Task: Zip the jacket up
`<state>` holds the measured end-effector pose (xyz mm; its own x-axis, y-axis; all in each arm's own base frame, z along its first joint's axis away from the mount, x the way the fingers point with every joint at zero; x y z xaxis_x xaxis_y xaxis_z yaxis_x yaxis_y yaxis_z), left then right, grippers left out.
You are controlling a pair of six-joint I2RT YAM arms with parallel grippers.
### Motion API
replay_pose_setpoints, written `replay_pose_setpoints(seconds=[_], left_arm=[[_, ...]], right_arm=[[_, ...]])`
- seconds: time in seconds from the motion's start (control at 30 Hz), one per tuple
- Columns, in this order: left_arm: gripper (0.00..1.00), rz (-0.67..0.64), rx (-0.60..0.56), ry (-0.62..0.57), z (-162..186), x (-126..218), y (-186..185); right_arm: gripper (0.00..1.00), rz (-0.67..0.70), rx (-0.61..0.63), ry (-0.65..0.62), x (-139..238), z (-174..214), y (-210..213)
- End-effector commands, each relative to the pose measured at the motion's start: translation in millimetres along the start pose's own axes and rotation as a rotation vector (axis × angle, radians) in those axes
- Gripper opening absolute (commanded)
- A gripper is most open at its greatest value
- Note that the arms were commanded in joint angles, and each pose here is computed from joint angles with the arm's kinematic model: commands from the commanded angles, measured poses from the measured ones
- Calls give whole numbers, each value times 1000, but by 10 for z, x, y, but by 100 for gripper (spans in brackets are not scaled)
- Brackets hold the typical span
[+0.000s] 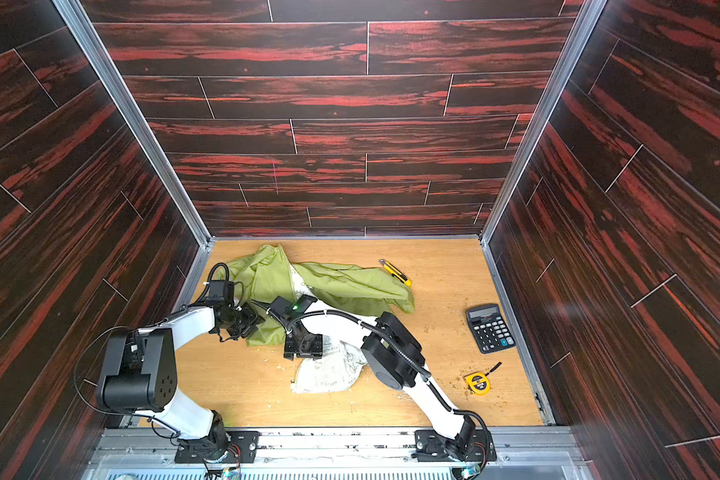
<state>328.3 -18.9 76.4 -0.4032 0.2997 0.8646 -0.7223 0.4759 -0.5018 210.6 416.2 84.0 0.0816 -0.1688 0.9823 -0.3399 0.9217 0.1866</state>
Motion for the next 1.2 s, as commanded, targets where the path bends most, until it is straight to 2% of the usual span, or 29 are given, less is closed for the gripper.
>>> replay_pose_setpoints(seconds=[0.0,0.23,0.4,0.5,0.7,0.87,1.03,1.17], left_arm=[[36,-29,2,-17,-27,-32,85],[35,-60,17,-23,-53,-84,143],[33,-83,33,-35,-128,-133,167],[31,-102,38,-39,-188,-161,182],[29,-149,46,-56,-358,-201,207],[27,-208,52,-71,-535,-214,262],[26,-237,77,-91,-705,-192,328],[26,-236,90,-109,-788,-147,320]], right_arm=[[58,26,5,54,-238,21,-93],[25,18,33,41,-191,46,-126],[8,-51,77,-32,112,50,-48],[2,-115,109,-93,383,86,-9],[0,-342,168,-193,935,206,22],[0,-564,147,-220,1257,275,-173],[0,-677,111,-216,1364,320,-500],[0,-786,62,-177,1230,333,-772]])
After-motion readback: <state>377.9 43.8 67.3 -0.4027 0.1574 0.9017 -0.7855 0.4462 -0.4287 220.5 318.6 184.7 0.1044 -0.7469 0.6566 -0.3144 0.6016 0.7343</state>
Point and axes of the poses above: each gripper's point midway between its finger pads, its own x axis back along the fingers, its own y axis along the line the jaws close on, z = x × y, the point moved 5 cm from there along x, back along the fingers, and after that the axes turned 14 degrees about x, right-handed, at the moved point
